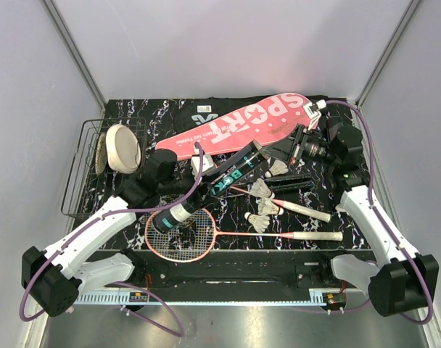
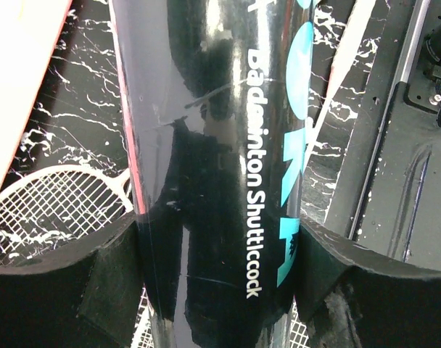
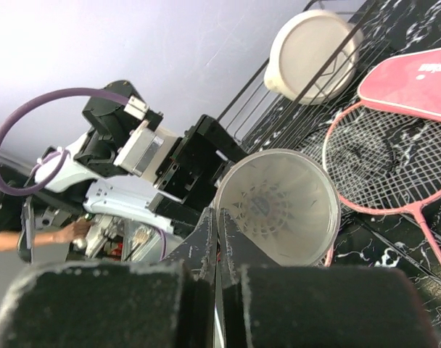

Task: Pack up the badminton gear
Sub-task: Open the lid of the shuttle tube, then place the lid at the center of the board, then pick up the shuttlecock at the center of the board, then place the shuttlecock at the shuttle tube, then pick up the shuttlecock at the center of the board.

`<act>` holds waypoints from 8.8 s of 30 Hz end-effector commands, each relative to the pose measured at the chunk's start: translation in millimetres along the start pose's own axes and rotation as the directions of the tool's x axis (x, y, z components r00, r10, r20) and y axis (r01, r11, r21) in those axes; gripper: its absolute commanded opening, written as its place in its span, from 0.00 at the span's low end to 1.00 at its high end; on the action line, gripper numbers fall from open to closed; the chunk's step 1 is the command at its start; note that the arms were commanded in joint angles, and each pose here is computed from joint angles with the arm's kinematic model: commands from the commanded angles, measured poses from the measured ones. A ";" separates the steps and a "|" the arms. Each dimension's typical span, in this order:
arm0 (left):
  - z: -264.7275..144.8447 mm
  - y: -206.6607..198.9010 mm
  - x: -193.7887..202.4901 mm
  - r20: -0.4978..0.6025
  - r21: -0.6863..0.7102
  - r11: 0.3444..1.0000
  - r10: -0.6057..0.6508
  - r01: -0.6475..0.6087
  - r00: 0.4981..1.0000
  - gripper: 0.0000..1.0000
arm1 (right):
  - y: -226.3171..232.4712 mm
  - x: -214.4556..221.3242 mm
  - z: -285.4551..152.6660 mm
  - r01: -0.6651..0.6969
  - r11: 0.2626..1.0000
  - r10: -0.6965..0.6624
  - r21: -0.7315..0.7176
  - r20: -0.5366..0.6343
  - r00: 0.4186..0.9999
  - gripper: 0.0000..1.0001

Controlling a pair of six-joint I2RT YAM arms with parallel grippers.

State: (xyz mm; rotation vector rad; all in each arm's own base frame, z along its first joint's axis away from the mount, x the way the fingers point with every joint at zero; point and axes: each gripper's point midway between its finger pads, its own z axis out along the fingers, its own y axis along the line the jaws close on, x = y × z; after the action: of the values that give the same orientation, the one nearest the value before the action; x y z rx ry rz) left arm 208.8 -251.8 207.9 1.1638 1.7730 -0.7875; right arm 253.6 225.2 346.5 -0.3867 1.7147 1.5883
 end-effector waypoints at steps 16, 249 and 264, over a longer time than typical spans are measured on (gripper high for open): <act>-7.3 3.6 -43.4 0.144 -0.030 0.995 0.093 -0.090 0.985 0.00 | -5.4 -58.6 -39.6 -0.048 0.966 -0.064 0.252 0.418 0.906 0.00; -99.0 107.3 -69.1 0.341 -0.738 0.635 0.059 0.228 0.938 0.00 | -142.2 213.6 -51.4 -0.503 0.360 0.551 0.786 0.256 0.794 0.80; -91.1 103.1 -68.4 0.328 -0.714 0.669 0.062 0.204 0.943 0.00 | -170.4 215.7 -9.2 -0.578 0.416 0.565 0.703 0.298 0.769 0.31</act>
State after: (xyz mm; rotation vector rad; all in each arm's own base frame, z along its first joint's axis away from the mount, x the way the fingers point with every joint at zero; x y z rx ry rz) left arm 287.3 -156.3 278.0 0.3945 1.6917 -0.1474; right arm 199.1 224.7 57.9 0.8150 2.5668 0.9719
